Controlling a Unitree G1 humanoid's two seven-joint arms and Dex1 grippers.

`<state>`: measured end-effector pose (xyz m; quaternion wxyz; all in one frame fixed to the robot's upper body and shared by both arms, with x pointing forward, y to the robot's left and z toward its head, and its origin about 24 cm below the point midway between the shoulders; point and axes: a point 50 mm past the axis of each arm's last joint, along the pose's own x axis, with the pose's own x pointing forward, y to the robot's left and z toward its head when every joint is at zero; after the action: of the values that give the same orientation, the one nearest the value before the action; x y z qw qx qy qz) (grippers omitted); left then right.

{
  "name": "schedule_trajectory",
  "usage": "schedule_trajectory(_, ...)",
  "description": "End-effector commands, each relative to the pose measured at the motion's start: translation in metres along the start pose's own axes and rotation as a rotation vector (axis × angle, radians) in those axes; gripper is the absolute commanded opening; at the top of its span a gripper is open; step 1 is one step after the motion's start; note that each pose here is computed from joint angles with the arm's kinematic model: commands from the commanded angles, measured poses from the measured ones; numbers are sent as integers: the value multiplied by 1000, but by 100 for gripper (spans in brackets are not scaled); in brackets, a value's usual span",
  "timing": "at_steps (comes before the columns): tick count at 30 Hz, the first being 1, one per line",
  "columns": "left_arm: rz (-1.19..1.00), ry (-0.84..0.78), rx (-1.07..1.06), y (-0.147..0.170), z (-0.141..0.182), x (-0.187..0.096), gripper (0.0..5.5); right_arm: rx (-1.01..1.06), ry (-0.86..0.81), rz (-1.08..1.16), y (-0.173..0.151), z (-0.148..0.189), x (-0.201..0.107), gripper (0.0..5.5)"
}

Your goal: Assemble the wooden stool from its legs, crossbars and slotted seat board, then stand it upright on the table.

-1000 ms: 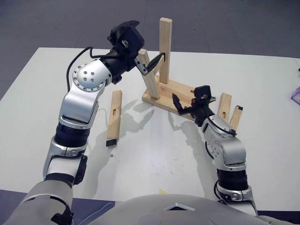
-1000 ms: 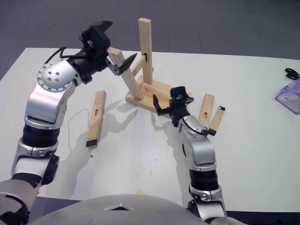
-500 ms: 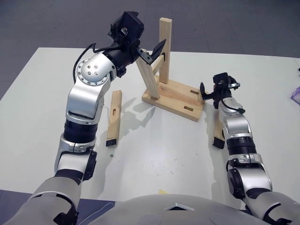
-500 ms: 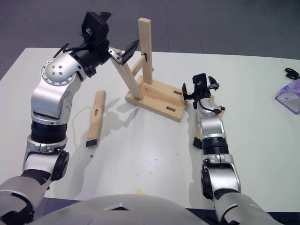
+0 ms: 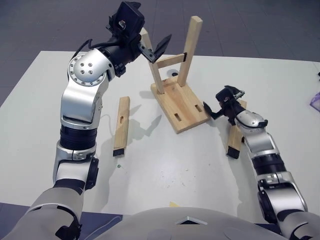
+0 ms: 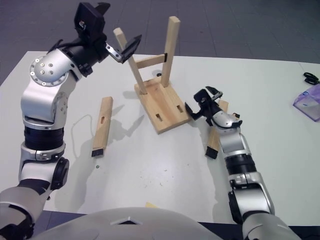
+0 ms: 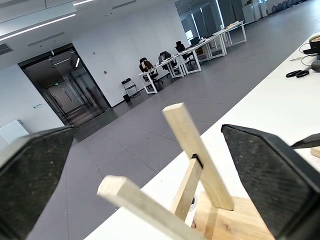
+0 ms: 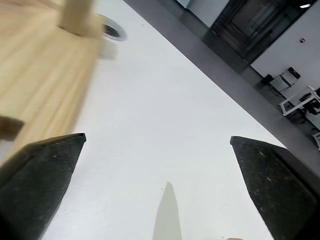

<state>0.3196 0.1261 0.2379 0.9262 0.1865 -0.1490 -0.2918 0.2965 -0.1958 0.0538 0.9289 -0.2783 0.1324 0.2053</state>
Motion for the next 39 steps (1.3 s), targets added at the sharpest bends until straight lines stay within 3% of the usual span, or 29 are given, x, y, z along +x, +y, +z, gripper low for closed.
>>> schedule_trajectory(1,50,16,0,6,-5,-6,540,138,150,245,78,-31,-23,538)
schedule_trajectory(5,46,6,1,2,-2,-4,540,191,118,248,95,-21,-23,538)
schedule_trajectory(9,79,26,15,8,-7,-11,540,202,111,123,77,-21,-20,538)
schedule_trajectory(13,109,84,32,8,-21,-23,540,295,-18,25,59,-9,-19,538)
schedule_trajectory(16,165,272,37,7,-57,-53,540,444,-174,-128,32,9,-24,538)
schedule_trajectory(19,189,505,-31,-9,-88,-103,540,526,-261,-344,-3,15,-39,538)
schedule_trajectory(24,150,733,-253,-66,-101,-155,540,471,-252,-543,-40,11,-62,538)
schedule_trajectory(27,121,779,-314,-90,-104,-157,540,438,-263,-662,-64,13,-69,538)
schedule_trajectory(32,190,684,-292,-82,-91,-139,540,439,-73,-767,-84,-16,-77,538)
schedule_trajectory(39,242,819,-277,-92,-103,-163,540,456,4,-730,-70,-27,-81,538)
